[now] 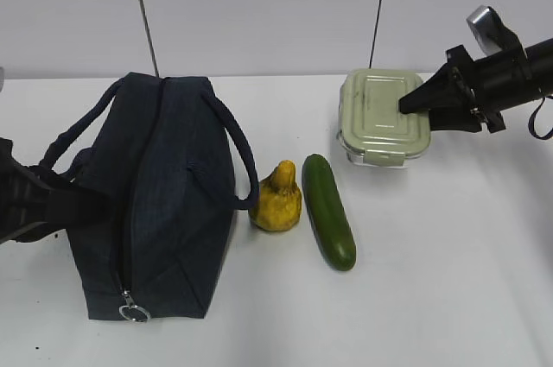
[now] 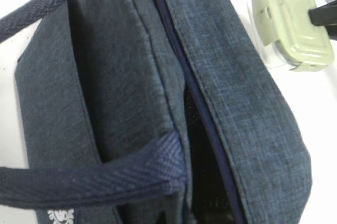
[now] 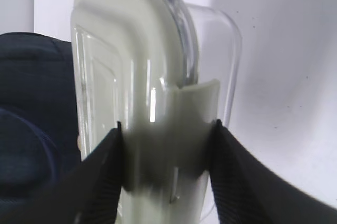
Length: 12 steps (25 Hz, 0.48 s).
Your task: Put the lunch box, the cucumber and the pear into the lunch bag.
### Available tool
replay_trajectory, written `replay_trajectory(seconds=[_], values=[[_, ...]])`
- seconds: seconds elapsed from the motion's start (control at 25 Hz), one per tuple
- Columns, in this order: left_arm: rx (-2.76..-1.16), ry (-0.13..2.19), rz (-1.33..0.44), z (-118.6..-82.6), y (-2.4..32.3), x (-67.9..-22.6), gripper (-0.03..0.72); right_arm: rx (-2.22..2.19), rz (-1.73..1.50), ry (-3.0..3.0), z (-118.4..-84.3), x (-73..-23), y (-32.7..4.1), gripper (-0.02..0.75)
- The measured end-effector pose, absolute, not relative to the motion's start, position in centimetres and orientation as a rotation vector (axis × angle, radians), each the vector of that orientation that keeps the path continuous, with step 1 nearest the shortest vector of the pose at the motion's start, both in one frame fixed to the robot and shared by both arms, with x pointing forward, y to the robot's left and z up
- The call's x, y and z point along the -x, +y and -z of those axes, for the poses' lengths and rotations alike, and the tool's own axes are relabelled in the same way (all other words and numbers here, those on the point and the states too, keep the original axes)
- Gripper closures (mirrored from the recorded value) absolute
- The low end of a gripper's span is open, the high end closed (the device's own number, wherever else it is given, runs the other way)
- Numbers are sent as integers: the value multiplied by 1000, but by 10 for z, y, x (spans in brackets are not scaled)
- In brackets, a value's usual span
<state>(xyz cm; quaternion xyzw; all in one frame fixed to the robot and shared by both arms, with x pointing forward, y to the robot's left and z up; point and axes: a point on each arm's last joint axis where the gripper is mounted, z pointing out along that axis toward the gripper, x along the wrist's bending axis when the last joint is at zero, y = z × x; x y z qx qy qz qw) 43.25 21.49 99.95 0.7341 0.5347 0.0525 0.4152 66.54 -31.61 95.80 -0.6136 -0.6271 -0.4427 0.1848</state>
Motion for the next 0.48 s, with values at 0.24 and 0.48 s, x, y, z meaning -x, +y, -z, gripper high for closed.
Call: replay_trajectory(seconds=[0.24,0.48], values=[[-1790,1377,-149,-1001,216,-435,704,1734,1315,-1754,-986,-662,-314,372],[-1769,1406,-141,-999,216,-438,704,1690,1359,-1786,-1012,-656,-297,373]])
